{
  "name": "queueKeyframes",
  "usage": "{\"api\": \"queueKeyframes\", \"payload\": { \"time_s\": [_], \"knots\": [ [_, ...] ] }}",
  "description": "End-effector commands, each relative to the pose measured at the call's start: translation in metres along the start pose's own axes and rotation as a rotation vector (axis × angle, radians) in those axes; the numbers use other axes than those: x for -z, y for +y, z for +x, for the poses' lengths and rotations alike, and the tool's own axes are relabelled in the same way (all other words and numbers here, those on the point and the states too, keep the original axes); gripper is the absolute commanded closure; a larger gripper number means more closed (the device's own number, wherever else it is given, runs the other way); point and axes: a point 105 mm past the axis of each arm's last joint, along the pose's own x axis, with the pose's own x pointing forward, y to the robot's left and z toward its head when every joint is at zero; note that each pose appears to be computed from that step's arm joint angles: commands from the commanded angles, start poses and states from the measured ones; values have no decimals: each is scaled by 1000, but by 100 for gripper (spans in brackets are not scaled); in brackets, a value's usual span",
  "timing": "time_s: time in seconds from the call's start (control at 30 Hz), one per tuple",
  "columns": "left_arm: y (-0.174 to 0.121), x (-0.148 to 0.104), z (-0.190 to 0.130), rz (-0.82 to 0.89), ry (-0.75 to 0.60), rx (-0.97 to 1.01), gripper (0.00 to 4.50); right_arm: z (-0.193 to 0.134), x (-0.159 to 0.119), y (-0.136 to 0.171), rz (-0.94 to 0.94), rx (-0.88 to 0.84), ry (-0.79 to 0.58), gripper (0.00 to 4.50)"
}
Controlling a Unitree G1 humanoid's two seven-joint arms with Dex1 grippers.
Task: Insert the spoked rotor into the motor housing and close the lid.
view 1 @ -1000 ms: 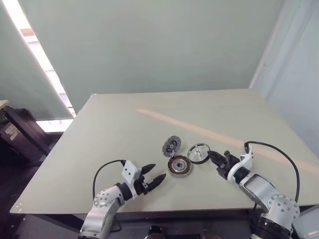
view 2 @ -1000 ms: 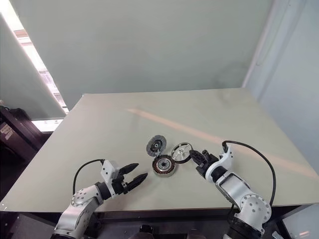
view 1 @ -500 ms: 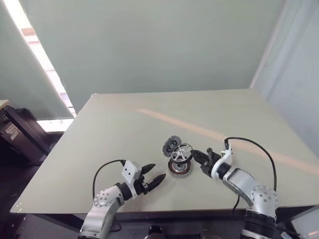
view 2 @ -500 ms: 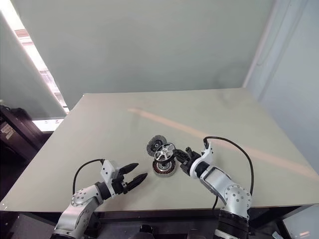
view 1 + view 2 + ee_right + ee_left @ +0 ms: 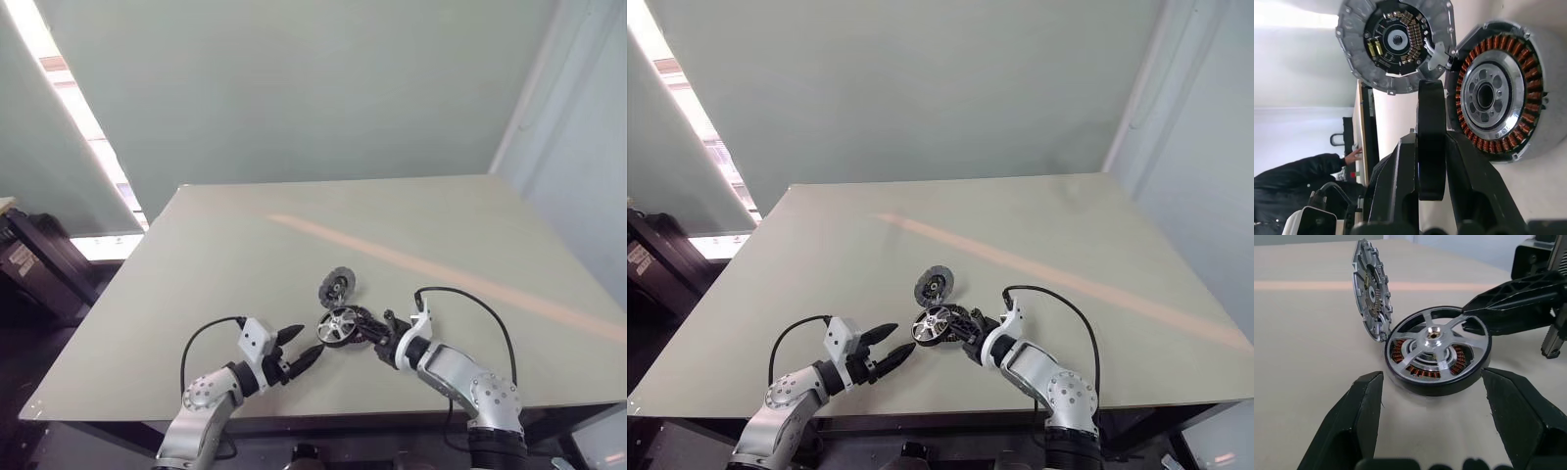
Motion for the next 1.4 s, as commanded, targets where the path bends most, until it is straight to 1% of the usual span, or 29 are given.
{"api": "queueKeyframes", "payload": {
  "time_s": [0.03,0.47,0.73,1.4],
  "knots": [
    [0,-16,1,49,-39,9,107,14,11,33,52,-137,2,404],
    [-1,-16,2,49,-41,12,107,8,-9,28,21,-120,-63,404],
    [-2,-15,4,47,-42,19,107,7,-16,23,-2,-93,-93,404],
    [-2,-16,5,51,-41,26,107,10,-19,6,-44,-23,-122,404]
  ]
}}
